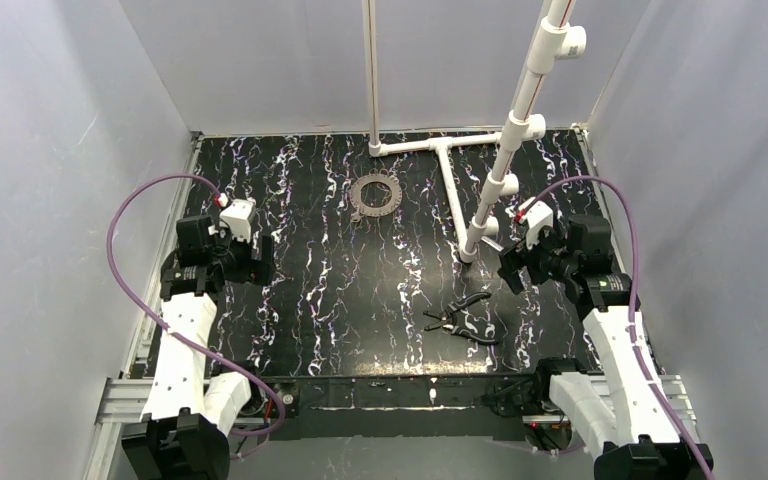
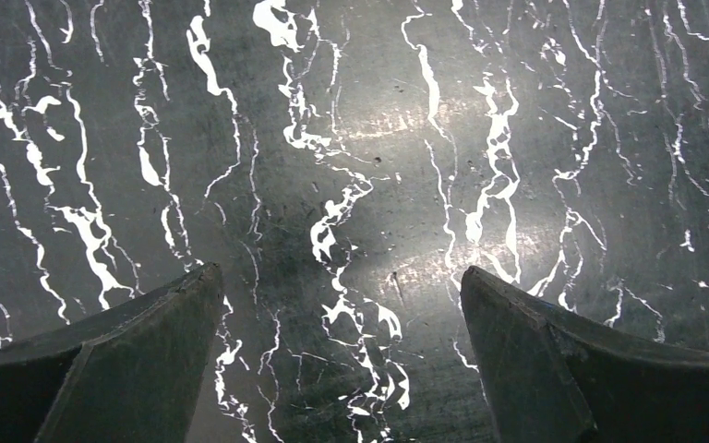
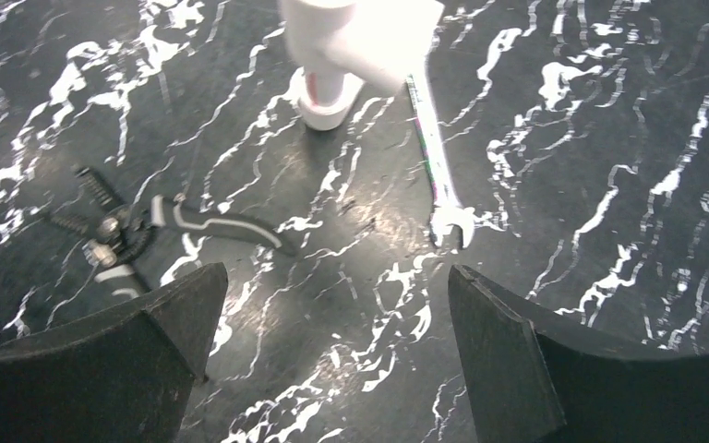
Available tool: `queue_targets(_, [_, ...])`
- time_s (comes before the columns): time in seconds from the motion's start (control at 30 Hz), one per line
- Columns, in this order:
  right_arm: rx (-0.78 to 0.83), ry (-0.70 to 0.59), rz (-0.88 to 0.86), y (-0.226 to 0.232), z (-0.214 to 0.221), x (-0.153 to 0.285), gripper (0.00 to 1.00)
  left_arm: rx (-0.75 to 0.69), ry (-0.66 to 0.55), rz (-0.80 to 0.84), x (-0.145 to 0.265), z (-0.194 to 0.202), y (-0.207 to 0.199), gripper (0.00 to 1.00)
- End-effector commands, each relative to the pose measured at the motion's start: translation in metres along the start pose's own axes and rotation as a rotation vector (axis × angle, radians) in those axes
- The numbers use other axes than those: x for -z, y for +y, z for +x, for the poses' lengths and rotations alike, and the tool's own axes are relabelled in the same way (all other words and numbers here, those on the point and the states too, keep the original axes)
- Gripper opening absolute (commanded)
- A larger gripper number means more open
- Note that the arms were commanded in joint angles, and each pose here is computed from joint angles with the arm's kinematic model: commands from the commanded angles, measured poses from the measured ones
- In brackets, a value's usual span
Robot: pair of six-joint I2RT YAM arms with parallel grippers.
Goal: Remove the keys from the keyring
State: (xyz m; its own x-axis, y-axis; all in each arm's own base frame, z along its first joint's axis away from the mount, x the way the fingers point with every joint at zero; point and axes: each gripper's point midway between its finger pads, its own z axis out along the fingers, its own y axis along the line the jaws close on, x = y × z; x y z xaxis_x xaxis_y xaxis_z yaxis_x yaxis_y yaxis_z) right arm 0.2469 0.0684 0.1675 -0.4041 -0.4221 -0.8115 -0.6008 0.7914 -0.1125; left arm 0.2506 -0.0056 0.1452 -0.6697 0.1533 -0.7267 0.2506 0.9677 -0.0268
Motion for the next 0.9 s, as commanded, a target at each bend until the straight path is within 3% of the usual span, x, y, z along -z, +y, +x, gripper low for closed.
queue_targets(0.0, [0.062,-0.077,-0.133,0.027,-0.017,0.016,0.98,0.013,-0.033,0.091,0.003,-0.02,-0.015,0.99])
queue_targets(0.2, [0.121,-0.019,-0.287,0.054,-0.011,0.009,0.99,0.093,-0.036,0.196,-0.02,-0.065,-0.028,0.99])
queue_targets(0.5, [0.26,0.06,-0.424,0.106,-0.007,-0.015,0.98,0.087,-0.01,0.302,-0.073,-0.121,-0.06,0.99])
queue_targets(0.7, [0.4,0.124,-0.475,0.143,-0.001,-0.028,0.98,-0.048,0.01,0.189,-0.125,-0.157,-0.075,0.99])
queue_targets(0.87, [0.414,0.1,-0.492,0.149,-0.015,-0.031,0.98,-0.103,0.019,0.129,-0.171,-0.182,-0.088,0.99])
